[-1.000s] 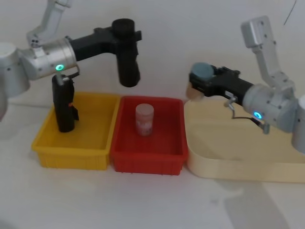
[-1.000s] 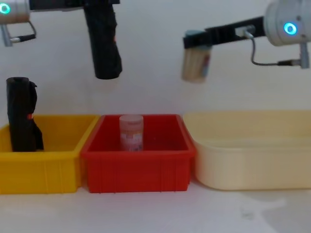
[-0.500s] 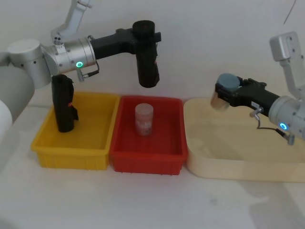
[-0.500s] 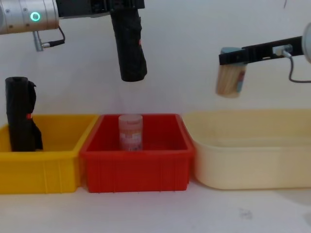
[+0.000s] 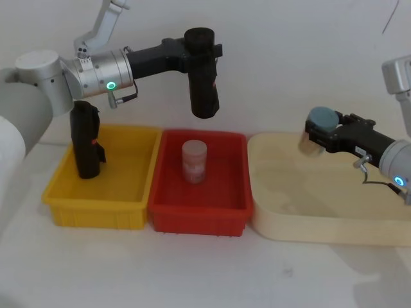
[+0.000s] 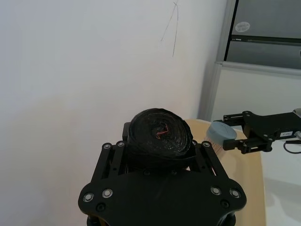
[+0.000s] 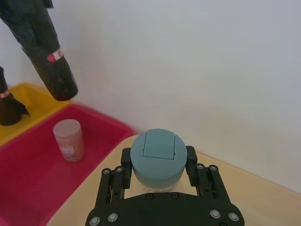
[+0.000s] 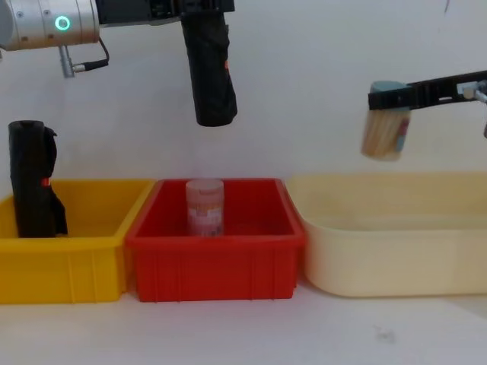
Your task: Pick up the garbage bag with the one hand and transfer it to the other hand.
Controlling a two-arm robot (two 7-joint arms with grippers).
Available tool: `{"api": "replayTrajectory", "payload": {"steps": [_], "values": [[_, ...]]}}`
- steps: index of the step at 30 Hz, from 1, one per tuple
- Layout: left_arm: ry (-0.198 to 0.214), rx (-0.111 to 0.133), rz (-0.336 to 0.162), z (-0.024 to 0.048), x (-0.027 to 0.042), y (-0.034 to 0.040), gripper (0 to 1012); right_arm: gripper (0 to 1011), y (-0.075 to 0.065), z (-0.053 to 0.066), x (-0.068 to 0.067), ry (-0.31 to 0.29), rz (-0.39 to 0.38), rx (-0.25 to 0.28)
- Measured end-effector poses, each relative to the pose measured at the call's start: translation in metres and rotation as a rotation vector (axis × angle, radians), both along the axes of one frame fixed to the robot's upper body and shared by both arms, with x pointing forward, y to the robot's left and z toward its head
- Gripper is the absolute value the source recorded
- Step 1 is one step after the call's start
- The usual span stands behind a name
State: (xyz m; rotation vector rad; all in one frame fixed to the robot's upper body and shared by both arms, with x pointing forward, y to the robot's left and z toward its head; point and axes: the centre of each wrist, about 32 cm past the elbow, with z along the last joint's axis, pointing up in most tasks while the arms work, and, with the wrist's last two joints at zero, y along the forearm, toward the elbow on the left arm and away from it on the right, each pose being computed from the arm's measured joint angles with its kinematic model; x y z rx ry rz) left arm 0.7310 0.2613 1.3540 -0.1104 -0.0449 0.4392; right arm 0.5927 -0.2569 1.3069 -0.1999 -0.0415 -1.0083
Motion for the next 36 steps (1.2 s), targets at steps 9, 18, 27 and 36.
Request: {"api": "replayTrajectory", "payload": {"steps": [9,18,27,36], "values": [[-0.002,0.004,-0.005,0.0014,0.0008,-0.0008,523,714,-0.004,-0.005,-0.001,0.005,-0.022,-0.025],[-0.003,0.006,-0.007,0.002,0.0011,-0.0011,523,977,-0.006,-0.008,-0.001,0.009,-0.035,-0.039],[-0.003,0.007,-0.009,0.0023,0.0012,-0.0011,523,1001,-0.006,-0.009,-0.001,0.007,-0.036,-0.045],[-0.003,0.007,-0.009,0.0023,0.0012,-0.001,523,1001,0.004,-0.004,0.0,-0.019,0.023,-0.039]]}}
